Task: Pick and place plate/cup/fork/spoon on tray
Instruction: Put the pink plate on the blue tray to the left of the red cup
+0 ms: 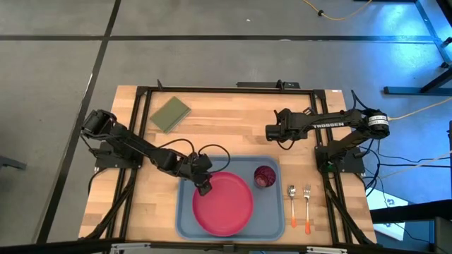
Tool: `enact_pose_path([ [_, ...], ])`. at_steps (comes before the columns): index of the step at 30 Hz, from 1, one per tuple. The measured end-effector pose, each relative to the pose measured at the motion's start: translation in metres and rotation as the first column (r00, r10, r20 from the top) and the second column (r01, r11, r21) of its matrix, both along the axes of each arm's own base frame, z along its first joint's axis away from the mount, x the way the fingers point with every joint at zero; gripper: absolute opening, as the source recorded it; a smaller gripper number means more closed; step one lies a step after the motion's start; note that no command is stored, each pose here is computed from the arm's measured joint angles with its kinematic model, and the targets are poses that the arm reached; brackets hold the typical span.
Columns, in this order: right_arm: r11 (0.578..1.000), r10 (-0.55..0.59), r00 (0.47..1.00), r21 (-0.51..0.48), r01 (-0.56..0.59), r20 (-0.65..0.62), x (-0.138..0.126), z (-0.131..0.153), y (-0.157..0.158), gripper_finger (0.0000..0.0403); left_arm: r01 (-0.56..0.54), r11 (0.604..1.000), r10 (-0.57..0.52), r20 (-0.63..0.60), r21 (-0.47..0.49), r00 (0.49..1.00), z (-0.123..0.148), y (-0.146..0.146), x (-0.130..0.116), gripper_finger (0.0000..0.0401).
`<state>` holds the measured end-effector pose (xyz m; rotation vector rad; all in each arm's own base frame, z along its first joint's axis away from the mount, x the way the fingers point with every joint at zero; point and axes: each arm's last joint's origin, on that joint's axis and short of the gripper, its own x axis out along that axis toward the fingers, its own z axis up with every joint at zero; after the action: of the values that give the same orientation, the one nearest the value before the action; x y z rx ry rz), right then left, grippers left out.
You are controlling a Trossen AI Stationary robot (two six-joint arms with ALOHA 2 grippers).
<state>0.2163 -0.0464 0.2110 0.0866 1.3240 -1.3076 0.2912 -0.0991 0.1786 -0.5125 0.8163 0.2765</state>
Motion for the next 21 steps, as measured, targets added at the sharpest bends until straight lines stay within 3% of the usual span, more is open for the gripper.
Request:
enact_pose_path([
  [11, 1.0, 0.0, 1.0, 0.0, 0.0, 0.0, 0.0, 0.0, 0.0, 0.0132, -0.007, 1.0, 0.007, 0.004, 0.005, 1.0, 0.0001, 0.0002, 0.0001, 0.0019],
  [21, 1.0, 0.0, 1.0, 0.0, 0.0, 0.001, 0.0001, 0.0, 0.0, 0.0132, -0.056, 0.996, 0.054, 0.028, 0.072, 0.998, 0.0007, 0.0027, 0.0005, 0.0026],
])
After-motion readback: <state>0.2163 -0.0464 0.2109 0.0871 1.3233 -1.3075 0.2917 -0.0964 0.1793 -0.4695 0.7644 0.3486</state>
